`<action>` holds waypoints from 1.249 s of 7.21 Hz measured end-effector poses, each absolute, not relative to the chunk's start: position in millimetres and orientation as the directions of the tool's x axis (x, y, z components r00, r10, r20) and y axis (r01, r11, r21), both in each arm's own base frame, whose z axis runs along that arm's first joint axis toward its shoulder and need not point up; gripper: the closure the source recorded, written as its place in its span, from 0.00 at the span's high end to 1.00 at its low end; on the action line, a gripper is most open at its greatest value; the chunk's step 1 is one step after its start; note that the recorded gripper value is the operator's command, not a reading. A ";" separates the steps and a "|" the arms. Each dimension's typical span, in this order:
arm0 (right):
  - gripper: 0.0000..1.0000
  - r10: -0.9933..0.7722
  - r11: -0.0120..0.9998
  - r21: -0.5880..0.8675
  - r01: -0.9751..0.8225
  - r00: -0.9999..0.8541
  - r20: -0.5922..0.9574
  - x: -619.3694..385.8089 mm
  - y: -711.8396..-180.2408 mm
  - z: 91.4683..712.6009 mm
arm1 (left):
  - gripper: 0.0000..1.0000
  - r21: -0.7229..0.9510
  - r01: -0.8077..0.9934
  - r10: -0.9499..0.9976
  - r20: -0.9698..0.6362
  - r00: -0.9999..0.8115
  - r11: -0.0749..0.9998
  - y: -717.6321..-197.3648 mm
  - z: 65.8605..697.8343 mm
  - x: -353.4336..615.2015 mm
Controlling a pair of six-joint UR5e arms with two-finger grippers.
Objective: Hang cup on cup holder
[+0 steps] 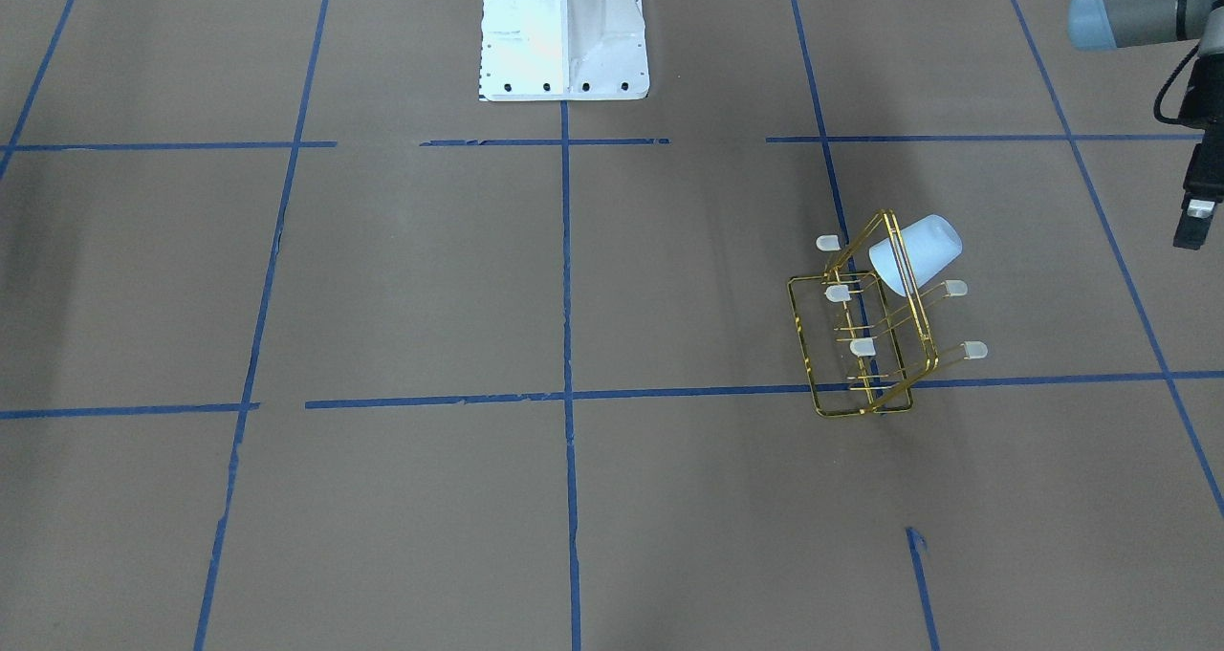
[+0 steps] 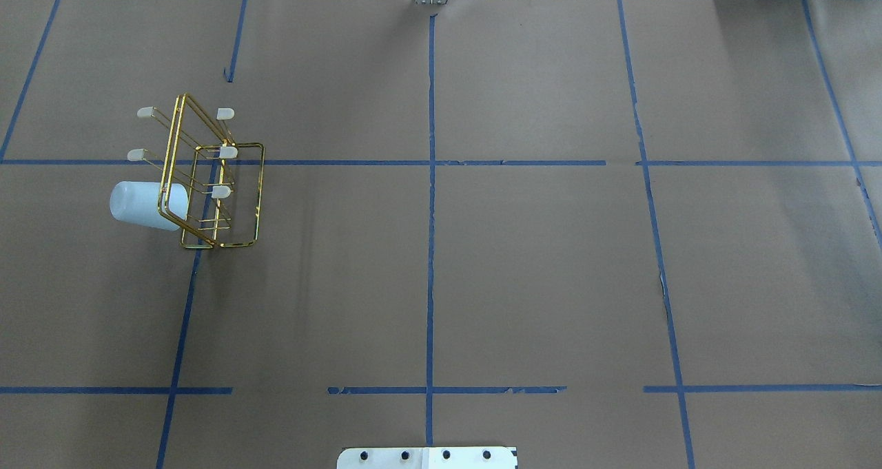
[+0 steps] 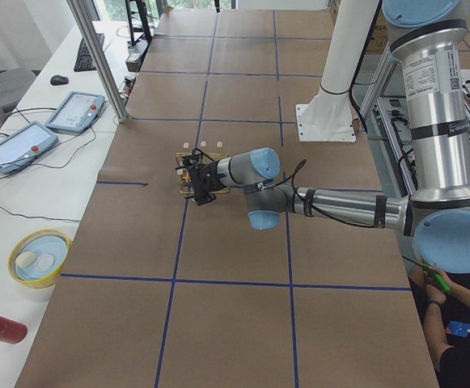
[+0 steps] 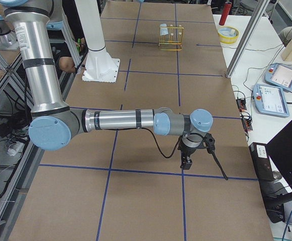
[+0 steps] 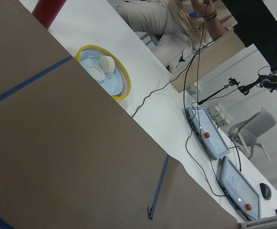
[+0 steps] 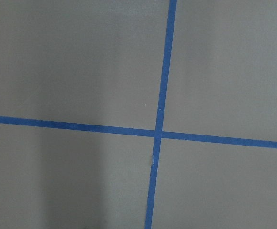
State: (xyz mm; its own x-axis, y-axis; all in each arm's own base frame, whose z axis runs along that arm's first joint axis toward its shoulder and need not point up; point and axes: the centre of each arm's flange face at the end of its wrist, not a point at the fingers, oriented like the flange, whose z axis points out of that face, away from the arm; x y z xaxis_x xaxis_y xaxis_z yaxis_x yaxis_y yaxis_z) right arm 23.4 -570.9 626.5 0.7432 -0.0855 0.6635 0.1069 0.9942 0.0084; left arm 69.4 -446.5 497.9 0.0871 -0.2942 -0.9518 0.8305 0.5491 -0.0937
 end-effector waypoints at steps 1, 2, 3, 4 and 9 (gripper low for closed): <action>1.00 -0.085 0.994 0.008 0.107 0.743 0.664 23.5 -570.8 626.5 | 1.00 -0.022 0.798 -0.290 -0.937 0.193 0.602 -458.5 498.6 47.5; 1.00 -0.085 0.994 0.008 0.107 0.743 0.664 23.6 -570.8 626.5 | 1.00 0.029 0.751 -0.288 -0.913 0.289 0.660 -466.3 502.1 27.6; 1.00 -0.085 0.994 0.008 0.107 0.743 0.664 23.6 -570.8 626.5 | 1.00 0.064 0.691 -0.279 -0.885 0.372 0.720 -471.1 508.3 12.2; 1.00 -0.085 0.994 0.008 0.107 0.743 0.664 23.4 -570.8 626.5 | 1.00 0.097 0.633 -0.263 -0.853 0.450 0.768 -473.1 517.8 2.9; 1.00 -0.086 0.994 0.009 0.107 0.743 0.664 23.6 -570.9 626.4 | 1.00 0.222 0.235 -0.024 -0.676 0.737 0.946 -465.8 572.9 -28.0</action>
